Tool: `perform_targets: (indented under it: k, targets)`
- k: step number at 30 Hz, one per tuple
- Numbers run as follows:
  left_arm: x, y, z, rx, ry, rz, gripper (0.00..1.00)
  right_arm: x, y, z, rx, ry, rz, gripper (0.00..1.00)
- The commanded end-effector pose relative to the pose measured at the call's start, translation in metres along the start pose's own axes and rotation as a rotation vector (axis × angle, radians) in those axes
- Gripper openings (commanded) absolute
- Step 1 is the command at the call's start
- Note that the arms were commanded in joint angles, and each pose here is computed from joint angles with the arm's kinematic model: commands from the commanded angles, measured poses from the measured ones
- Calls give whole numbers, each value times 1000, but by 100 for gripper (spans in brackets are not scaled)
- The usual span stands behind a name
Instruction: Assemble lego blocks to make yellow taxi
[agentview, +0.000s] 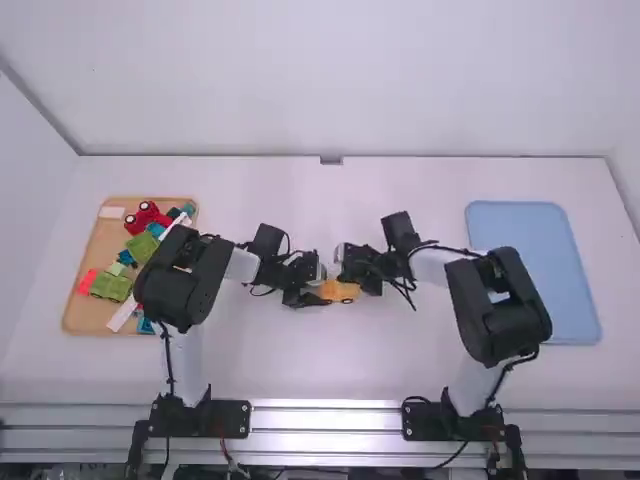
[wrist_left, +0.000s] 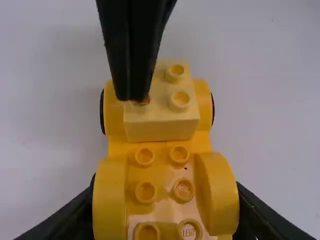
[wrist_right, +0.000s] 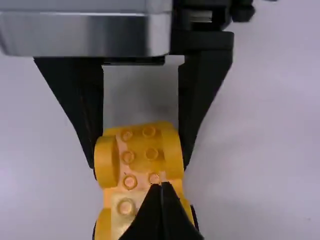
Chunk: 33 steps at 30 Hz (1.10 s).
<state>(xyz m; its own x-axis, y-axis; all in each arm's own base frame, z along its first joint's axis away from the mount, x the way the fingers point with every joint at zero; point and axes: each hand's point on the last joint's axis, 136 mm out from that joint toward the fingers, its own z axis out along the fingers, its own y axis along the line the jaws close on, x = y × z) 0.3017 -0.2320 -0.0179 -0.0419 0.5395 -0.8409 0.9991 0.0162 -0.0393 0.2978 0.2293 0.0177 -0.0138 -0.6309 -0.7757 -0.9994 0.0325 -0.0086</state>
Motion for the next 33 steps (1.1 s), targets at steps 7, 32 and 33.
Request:
perform_targets:
  k: [7, 32, 33]
  targets:
    - [50, -14, 6, -13, 172, -127, 49, -11, 3, -12, -28, -100, -48, 0]
    - [51, -15, 6, -9, 173, -131, 48, 60, 39, 6, -104, 174, 119, 0]
    - [50, -15, 6, -11, 172, -130, 48, 62, 39, 6, -100, 192, 112, 0]
